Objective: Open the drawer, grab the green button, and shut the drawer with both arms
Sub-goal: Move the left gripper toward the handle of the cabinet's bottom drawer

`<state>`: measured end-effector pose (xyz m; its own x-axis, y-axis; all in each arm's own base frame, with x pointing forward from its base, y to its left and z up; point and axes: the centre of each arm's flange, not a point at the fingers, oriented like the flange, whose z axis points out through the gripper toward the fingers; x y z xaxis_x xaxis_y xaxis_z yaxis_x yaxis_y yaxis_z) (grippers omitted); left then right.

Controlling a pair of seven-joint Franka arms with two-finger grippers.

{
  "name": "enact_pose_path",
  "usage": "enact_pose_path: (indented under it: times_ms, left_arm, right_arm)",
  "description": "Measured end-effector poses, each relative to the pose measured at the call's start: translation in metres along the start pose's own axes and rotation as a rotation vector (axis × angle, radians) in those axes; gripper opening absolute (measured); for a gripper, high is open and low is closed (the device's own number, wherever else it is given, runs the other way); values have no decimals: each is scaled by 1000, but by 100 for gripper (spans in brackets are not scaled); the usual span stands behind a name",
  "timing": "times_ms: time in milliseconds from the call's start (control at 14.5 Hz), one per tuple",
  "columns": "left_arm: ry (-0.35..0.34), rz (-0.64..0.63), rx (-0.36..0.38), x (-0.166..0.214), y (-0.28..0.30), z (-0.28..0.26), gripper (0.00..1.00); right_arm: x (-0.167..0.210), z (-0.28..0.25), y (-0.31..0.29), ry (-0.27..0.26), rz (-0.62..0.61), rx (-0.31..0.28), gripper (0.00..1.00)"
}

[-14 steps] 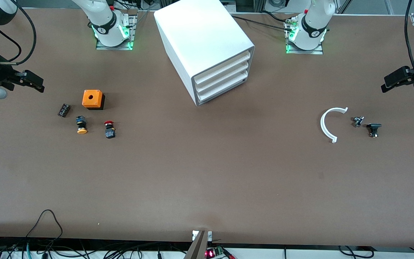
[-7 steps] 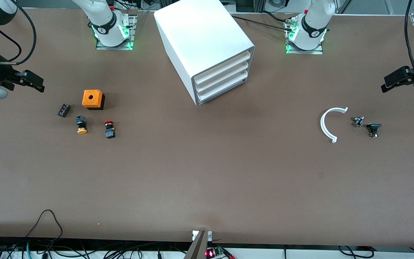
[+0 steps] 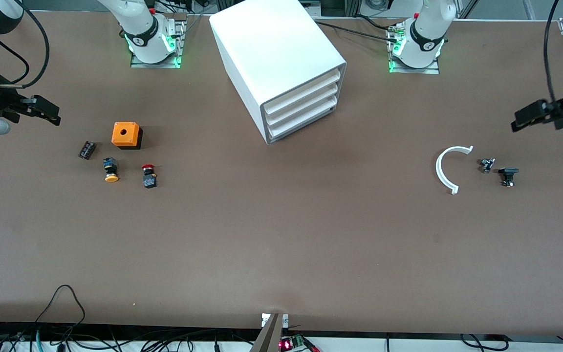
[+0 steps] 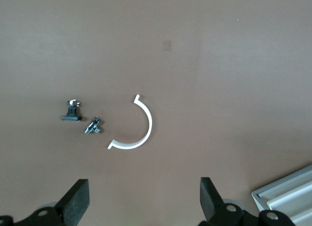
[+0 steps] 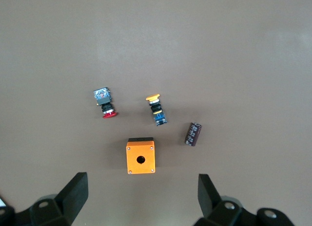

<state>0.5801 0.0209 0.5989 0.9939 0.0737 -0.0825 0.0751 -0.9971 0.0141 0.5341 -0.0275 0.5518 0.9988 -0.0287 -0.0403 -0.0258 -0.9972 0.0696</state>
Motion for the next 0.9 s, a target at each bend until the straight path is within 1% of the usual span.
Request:
enact_pose_path:
  times_ms: [207,414,483,621,897]
  left_arm:
    - [-8,4,-2,17,1,17,100]
    - [-61,19,-10,34,9,51,100]
    - [-80,24,-36,45,15,71,100]
    - [-126,15,-138,65,27,118,100]
    - [-282,3,-261,78,54,213,100]
  right_arm:
    - [0,0,0,0,0,0,100]
    - [0,0,0,0,0,0,100]
    - [0,0,0,0,0,0,100]
    - [0,0,0,0,0,0,100]
    - [0,0,0,0,0,0,100]
